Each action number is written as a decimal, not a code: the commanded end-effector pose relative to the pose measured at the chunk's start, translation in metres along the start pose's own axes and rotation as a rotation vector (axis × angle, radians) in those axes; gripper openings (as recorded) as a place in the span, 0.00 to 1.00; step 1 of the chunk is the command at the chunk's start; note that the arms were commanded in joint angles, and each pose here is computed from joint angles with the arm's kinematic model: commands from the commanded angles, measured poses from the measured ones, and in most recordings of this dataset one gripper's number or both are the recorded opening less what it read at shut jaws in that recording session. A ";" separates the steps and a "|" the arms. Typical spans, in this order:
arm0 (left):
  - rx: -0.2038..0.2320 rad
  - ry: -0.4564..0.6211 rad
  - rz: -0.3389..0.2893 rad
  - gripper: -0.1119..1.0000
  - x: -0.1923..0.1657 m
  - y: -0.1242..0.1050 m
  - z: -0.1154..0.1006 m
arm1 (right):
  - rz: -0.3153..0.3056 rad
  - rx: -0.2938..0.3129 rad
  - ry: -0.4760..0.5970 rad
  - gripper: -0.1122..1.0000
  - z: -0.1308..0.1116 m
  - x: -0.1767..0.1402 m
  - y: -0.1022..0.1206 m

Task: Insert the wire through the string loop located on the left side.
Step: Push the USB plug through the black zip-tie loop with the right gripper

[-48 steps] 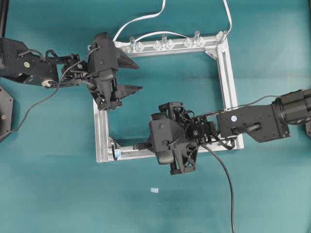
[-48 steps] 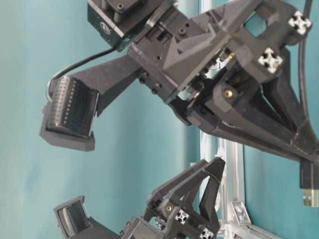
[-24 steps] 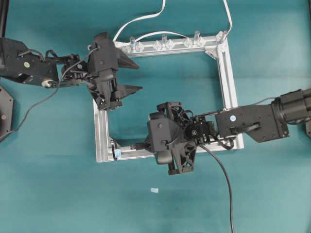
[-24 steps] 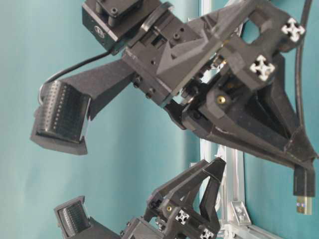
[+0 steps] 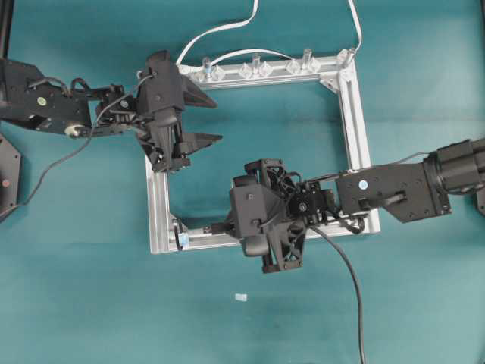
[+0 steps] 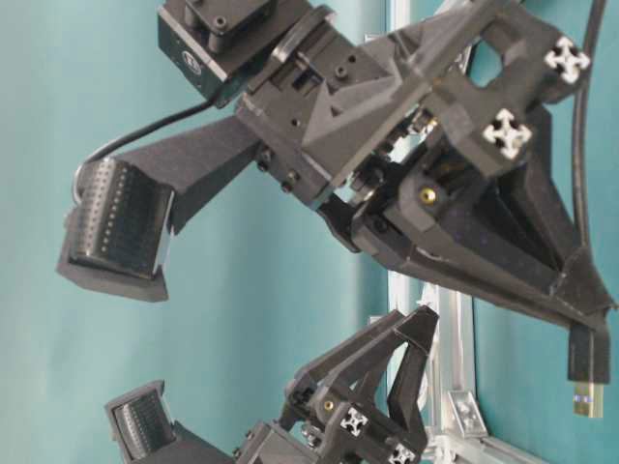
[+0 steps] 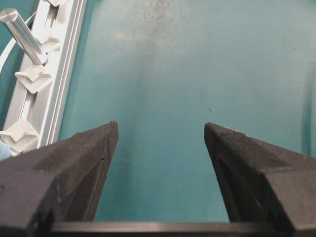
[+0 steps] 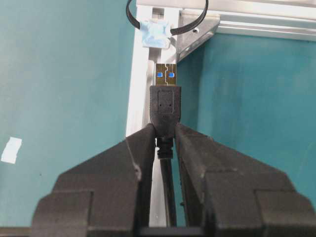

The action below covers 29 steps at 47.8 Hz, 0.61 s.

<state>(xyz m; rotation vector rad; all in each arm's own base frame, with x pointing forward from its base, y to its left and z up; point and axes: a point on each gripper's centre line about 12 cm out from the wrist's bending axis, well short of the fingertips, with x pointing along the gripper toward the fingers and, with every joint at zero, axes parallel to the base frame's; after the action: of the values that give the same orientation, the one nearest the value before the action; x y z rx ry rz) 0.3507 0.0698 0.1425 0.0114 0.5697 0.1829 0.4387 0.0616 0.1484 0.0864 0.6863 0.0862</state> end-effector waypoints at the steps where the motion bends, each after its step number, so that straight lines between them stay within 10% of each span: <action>1: 0.004 -0.037 -0.001 0.79 -0.005 0.000 0.011 | 0.007 0.006 -0.055 0.26 0.019 -0.008 0.002; 29: 0.004 -0.035 -0.001 0.79 -0.005 0.000 0.011 | 0.011 0.003 -0.079 0.26 0.036 0.015 0.005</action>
<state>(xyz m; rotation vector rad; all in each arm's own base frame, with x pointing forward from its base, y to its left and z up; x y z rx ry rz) 0.3502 0.0697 0.1413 0.0109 0.5743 0.1826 0.4640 0.0652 0.1478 0.0886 0.6618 0.0883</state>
